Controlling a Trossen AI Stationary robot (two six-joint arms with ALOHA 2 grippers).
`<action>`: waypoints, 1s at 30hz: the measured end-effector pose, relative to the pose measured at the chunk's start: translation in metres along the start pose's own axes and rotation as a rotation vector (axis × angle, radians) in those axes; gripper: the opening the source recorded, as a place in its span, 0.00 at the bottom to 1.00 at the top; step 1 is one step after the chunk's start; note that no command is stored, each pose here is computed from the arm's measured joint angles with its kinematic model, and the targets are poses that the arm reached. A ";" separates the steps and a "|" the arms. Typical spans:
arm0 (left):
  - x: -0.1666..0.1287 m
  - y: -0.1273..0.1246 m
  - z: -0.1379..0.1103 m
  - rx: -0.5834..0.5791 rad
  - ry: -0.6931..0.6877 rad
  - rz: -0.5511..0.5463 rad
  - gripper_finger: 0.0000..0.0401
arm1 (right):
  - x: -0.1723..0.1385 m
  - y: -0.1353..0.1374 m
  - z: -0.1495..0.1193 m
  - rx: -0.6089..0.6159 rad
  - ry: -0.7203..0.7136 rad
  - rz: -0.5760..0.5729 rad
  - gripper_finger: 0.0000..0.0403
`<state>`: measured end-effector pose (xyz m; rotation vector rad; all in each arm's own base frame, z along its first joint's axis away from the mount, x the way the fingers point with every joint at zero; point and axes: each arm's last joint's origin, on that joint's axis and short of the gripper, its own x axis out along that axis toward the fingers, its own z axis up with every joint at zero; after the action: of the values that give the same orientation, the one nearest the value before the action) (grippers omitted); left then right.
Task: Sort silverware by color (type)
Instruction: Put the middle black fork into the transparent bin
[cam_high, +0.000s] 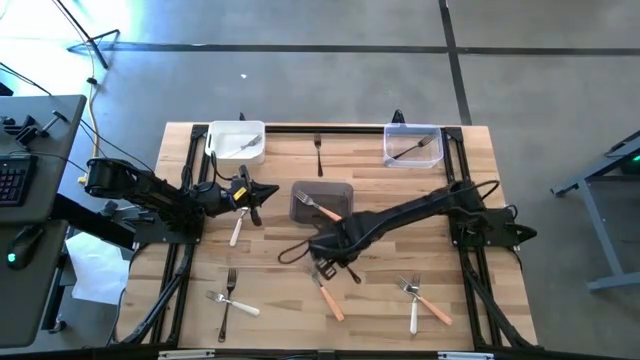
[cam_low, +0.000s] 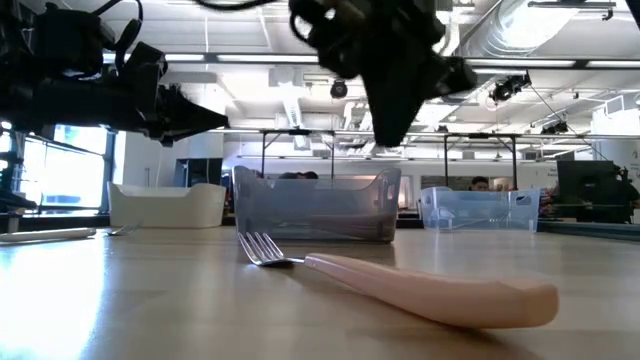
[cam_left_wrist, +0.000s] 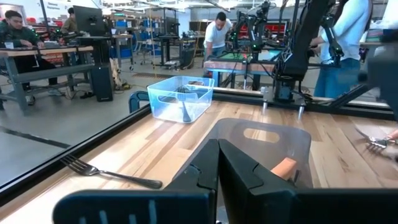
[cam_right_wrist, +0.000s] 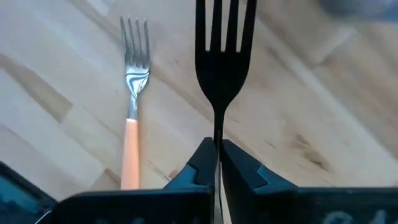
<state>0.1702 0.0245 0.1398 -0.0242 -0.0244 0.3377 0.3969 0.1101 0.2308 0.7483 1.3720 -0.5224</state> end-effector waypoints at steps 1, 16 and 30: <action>0.000 0.000 0.000 -0.002 0.000 0.000 0.00 | -0.007 -0.004 0.001 0.007 -0.010 -0.011 0.01; 0.000 0.000 0.001 -0.027 -0.013 -0.001 0.00 | -0.120 -0.148 0.067 0.470 -0.129 -0.221 0.00; 0.000 0.000 0.003 -0.036 -0.034 -0.002 0.00 | -0.138 -0.314 0.131 1.209 -0.216 -0.235 0.00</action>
<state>0.1701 0.0245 0.1432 -0.0537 -0.0646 0.3360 0.2380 -0.2095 0.3178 1.4278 0.8394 -1.6271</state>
